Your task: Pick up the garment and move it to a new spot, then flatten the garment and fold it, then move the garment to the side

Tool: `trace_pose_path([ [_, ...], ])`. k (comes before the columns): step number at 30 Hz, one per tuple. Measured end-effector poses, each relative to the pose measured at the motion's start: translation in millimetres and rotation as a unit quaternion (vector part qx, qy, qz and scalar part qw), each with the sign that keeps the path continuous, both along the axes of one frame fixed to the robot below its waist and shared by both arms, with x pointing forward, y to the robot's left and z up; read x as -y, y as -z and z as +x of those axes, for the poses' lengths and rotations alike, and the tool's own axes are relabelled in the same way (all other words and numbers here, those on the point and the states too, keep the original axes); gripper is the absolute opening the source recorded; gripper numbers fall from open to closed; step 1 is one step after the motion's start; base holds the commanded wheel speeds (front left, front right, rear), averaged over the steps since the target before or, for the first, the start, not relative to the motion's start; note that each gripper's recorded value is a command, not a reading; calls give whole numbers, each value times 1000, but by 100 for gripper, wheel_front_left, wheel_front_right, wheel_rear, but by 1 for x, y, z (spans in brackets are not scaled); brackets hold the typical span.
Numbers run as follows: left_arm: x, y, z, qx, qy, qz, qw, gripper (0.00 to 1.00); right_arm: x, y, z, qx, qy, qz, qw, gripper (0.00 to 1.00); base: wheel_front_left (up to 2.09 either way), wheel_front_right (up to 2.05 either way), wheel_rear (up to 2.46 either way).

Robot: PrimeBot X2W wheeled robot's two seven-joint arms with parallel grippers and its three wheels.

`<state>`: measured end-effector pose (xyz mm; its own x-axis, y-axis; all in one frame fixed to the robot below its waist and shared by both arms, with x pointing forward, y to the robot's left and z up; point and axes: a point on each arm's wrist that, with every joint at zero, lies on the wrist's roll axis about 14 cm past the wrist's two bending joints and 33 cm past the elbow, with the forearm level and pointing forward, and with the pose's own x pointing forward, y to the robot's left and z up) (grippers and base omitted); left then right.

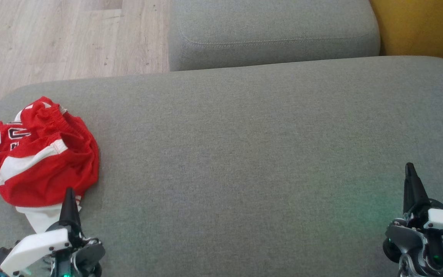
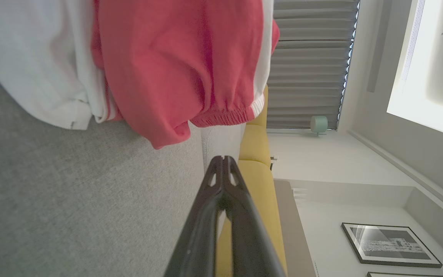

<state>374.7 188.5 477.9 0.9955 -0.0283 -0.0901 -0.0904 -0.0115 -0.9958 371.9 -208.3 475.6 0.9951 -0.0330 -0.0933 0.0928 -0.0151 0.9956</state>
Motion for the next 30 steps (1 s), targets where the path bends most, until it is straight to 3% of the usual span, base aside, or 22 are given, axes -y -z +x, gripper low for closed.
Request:
trace_pose_path([
  [30,0,0,0,0,0,0,1000,0,0,0,0,0,0,0,1000,0,0,0,0],
])
